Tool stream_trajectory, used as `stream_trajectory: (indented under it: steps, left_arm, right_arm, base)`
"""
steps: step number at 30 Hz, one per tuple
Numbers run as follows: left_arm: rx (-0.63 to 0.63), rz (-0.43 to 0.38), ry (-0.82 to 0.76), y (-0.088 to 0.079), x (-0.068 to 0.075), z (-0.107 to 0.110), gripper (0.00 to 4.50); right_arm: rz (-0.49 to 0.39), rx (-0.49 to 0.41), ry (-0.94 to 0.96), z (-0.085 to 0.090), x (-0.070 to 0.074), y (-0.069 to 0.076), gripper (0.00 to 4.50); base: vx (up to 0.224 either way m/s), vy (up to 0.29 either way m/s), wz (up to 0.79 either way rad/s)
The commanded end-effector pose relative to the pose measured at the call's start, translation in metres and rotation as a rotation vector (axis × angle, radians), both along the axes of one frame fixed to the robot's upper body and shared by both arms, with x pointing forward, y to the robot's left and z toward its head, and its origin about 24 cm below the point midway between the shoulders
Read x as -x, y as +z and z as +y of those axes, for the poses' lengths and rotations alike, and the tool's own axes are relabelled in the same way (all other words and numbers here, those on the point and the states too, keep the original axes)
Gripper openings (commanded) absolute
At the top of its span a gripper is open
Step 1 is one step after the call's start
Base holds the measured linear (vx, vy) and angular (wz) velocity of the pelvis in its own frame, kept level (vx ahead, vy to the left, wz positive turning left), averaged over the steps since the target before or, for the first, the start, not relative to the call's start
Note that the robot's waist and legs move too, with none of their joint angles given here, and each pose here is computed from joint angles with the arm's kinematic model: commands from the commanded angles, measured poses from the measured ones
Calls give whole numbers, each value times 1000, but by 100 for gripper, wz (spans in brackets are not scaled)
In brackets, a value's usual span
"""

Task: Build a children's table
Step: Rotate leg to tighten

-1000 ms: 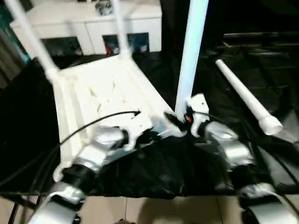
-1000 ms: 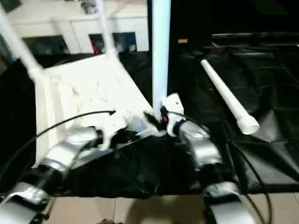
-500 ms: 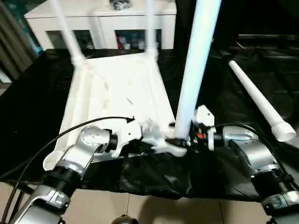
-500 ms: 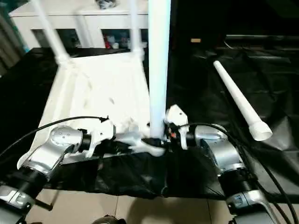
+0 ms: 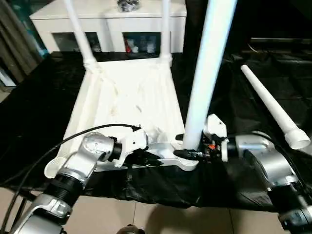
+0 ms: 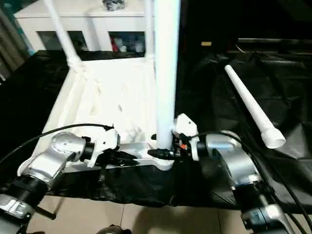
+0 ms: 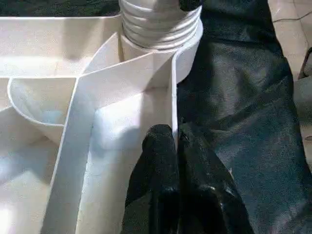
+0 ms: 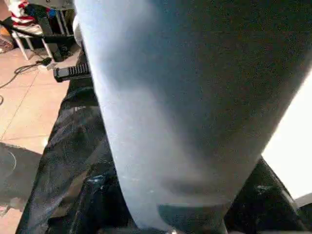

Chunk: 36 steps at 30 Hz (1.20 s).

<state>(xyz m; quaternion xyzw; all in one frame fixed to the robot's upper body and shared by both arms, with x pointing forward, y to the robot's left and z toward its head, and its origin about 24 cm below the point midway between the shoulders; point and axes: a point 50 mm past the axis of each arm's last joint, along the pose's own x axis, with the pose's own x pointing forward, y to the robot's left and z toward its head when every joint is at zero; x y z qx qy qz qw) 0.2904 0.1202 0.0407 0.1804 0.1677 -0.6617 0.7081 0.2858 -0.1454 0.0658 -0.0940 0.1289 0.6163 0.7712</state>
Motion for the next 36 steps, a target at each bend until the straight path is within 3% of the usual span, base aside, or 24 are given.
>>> stream_trajectory:
  steps: [1,2,4,6,13,17,21,22,23,29,36]
  left_arm:
    - [2,-35,52,3,-9,-9,0]
    - [-1,-66,160,3,-19,-14,0]
    - [7,-83,213,5,-24,-17,0]
    - [31,-103,316,7,-33,-28,0]
    - [49,-134,385,10,-39,-59,0]
    - [54,-162,371,12,-38,-79,0]
    - [48,-181,355,13,-39,-78,0]
    - [48,-181,355,13,-39,-78,0]
    - [45,-193,350,13,-39,-76,0]
    - [69,-194,269,12,-34,-66,0]
    - [105,-115,146,10,-19,-46,0]
  right_arm:
    - [109,14,30,8,12,-20,202]
    - [101,-3,-44,9,10,-24,202]
    - [93,-7,-88,11,8,-27,202]
    - [83,7,-288,15,-4,-36,200]
    - [122,-48,-657,31,-28,-47,198]
    - [113,-72,-797,53,-40,-47,198]
    - [72,-92,-809,59,-43,-43,198]
    - [72,-92,-809,59,-43,-43,254]
    - [80,-115,-816,59,-44,-42,270]
    - [27,-87,-719,56,-43,-38,324]
    - [-12,-70,-474,41,-34,-31,324]
  base:
    - [0,0,0]
    - [0,0,0]
    - [0,0,0]
    - [0,0,0]
    - [0,0,0]
    - [0,0,0]
    - [0,0,0]
    - [0,0,0]
    - [0,0,0]
    - [0,0,0]
    - [0,0,0]
